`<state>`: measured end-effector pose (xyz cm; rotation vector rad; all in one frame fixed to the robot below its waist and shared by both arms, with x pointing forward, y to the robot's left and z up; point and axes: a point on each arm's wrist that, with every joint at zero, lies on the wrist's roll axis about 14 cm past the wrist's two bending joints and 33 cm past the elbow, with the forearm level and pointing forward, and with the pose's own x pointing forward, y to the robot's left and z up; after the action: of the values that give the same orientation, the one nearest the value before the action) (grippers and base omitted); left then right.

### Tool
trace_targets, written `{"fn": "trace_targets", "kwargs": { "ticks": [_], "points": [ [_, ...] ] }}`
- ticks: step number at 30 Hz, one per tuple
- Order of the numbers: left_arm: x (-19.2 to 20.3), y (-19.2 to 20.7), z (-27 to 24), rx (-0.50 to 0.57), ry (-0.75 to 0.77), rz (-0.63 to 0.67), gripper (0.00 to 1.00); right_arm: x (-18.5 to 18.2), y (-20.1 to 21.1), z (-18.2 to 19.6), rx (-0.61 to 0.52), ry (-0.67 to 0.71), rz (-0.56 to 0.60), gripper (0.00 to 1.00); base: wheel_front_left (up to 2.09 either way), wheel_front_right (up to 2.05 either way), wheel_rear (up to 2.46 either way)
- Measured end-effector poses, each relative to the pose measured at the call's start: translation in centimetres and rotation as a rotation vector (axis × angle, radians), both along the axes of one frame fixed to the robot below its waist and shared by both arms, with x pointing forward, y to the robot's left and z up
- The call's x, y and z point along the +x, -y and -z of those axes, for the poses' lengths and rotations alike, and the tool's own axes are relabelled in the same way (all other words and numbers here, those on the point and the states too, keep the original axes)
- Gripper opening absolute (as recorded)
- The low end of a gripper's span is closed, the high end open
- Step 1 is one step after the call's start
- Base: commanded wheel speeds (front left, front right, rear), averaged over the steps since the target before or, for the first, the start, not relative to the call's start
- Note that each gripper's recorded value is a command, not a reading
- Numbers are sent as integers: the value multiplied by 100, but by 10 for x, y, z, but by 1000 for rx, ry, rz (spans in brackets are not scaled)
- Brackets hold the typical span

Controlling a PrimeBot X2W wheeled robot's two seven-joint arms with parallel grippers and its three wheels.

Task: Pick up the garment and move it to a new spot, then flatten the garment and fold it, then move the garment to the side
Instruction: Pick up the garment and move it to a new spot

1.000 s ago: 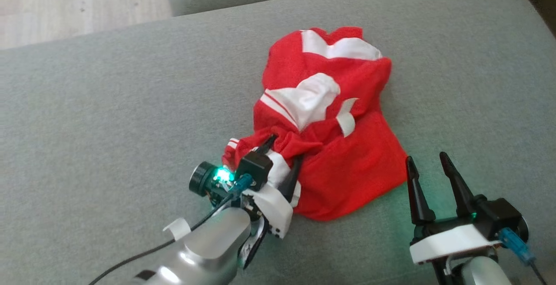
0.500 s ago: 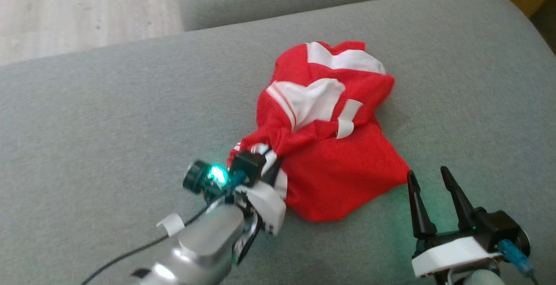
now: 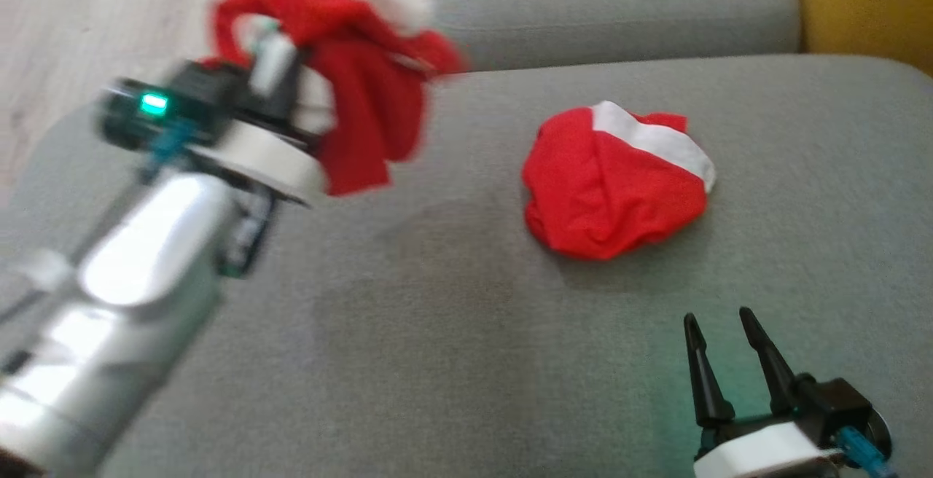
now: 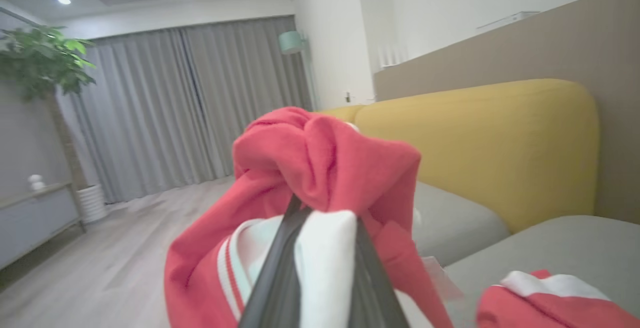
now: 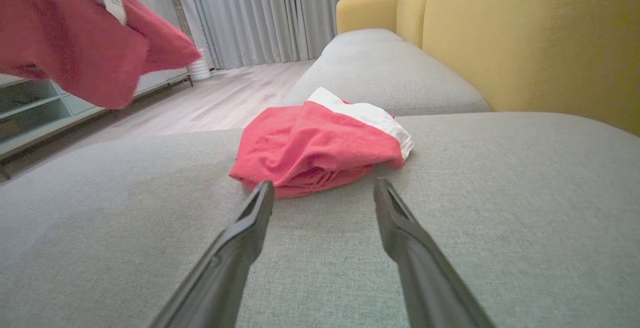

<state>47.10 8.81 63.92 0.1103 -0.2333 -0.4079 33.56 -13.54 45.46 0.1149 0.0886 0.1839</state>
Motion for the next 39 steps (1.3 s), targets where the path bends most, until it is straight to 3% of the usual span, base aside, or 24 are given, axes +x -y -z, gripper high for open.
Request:
{"fn": "trace_targets", "kwargs": {
  "ticks": [6, 13, 18, 20, 25, 26, 27, 34, 39],
  "points": [
    [2, -89, -23, 71, 46, -211, 0, 3, -12, 0, 0, 2, -42, 100, 0, 0, 0],
    [-3, -189, 0, 123, -25, -478, 0, 10, -19, 8, -32, -22, -74, 100, 0, 0, 0],
    [-18, -245, 48, 99, -140, -647, 0, 17, -24, 19, -56, -50, -96, 100, 0, 0, 0],
    [-28, -261, 74, 140, -196, -704, 0, 20, -26, 25, -55, -67, -105, 100, 0, 0, 0],
    [-48, -265, 139, 90, -354, -754, 0, 28, -35, 36, -67, -92, -140, 100, 0, 0, 0],
    [-52, -262, 151, 82, -385, -758, 89, 31, -37, 37, -69, -93, -150, 100, 0, 0, 0],
    [-55, -260, 160, 72, -404, -762, 100, 34, -39, 37, -71, -91, -159, 100, 0, 0, 0],
    [-52, -248, 151, 36, -359, -746, 100, 42, -46, 29, -75, -59, -184, 100, 0, 0, 0],
    [-37, -201, 105, 30, -197, -609, 100, 38, -42, 14, -73, -19, -168, 100, 0, 0, 0]
  ]
}}
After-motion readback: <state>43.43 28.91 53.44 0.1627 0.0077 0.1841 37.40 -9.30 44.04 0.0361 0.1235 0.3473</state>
